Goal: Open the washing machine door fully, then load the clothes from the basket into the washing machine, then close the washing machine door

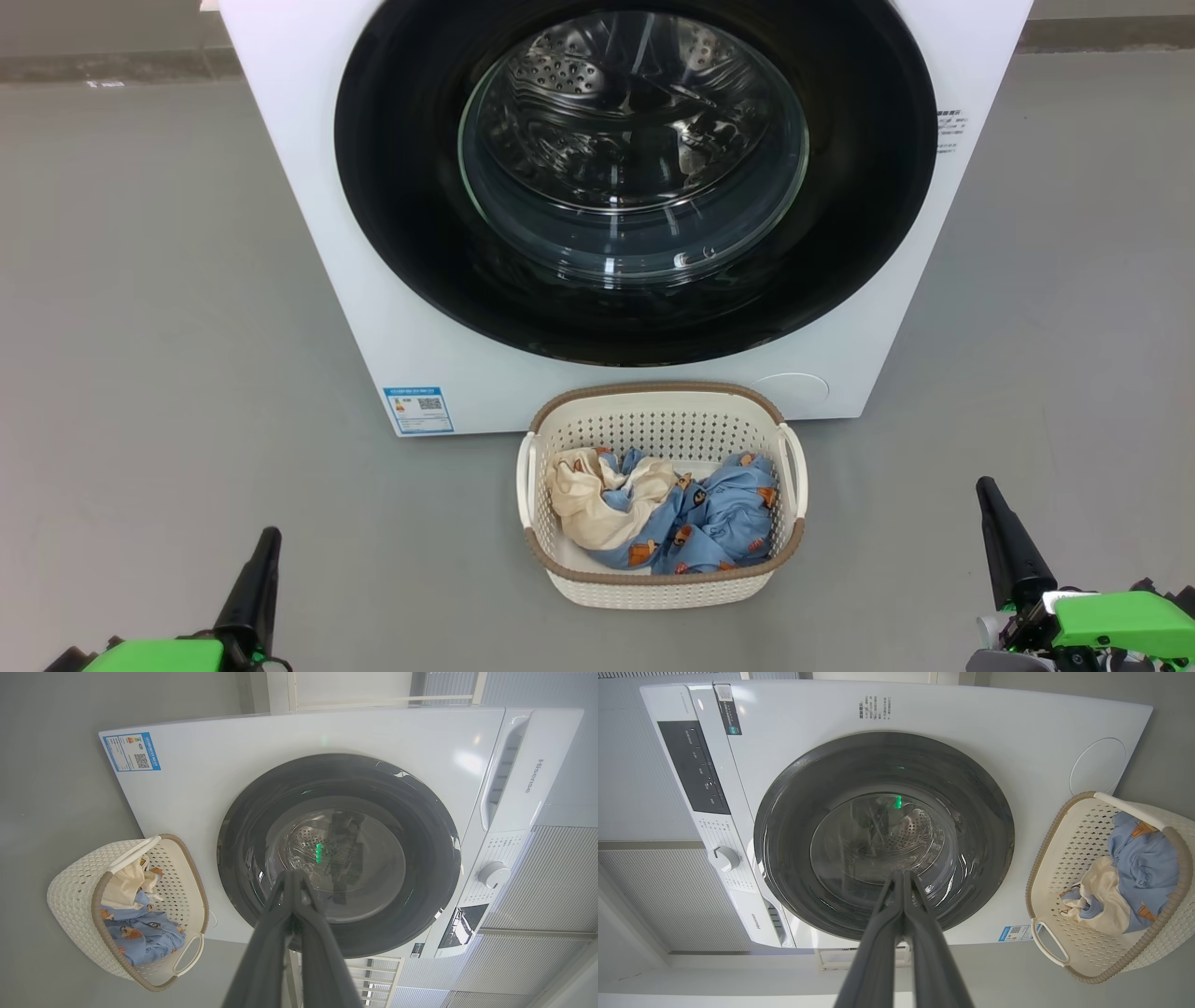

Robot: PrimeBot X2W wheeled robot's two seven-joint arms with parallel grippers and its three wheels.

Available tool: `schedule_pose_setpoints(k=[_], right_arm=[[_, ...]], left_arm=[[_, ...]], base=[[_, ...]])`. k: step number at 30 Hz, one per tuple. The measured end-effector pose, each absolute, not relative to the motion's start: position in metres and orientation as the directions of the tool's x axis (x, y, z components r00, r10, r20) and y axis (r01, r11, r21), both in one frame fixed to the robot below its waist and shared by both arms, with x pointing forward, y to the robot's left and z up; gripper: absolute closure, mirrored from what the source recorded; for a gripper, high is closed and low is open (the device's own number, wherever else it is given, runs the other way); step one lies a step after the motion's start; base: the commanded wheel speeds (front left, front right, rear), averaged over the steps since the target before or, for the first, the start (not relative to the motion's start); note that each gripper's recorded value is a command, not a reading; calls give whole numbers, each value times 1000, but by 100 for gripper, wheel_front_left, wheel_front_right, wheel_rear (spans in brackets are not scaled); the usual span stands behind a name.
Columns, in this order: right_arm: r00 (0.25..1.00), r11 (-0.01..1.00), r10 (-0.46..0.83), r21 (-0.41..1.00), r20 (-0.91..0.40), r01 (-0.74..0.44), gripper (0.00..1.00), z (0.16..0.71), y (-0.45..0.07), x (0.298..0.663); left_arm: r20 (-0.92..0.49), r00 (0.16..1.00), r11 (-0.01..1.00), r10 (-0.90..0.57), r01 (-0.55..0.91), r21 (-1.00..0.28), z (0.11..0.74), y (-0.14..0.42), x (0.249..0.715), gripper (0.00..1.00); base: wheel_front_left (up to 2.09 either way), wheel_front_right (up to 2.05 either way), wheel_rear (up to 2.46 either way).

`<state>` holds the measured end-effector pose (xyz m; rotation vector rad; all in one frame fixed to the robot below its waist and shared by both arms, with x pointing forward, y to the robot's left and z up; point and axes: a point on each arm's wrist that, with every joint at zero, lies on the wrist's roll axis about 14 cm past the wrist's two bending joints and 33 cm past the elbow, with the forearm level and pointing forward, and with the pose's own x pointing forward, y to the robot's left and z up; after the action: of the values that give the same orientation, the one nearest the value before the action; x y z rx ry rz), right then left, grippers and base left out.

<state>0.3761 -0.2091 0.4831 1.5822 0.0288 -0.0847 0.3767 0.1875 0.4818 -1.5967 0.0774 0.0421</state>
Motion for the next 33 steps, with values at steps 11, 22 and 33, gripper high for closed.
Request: schedule_pose_setpoints(k=[11, 22, 33], right_arm=[[997, -14, -35, 997, -72, 72, 100, 483, -209, 376], [997, -14, -35, 997, -72, 72, 100, 483, -209, 376], [997, -14, -35, 997, -72, 72, 100, 483, -209, 376]], left_arm=[[-76, 997, -26, -23, -76, -997, 482, 188, 377, 100], [-75, 997, -26, -23, -76, -997, 482, 188, 377, 100], [-76, 997, -26, -23, -76, -997, 482, 188, 377, 100]], base=[[0, 0, 0], [0, 0, 0], [0, 0, 0]])
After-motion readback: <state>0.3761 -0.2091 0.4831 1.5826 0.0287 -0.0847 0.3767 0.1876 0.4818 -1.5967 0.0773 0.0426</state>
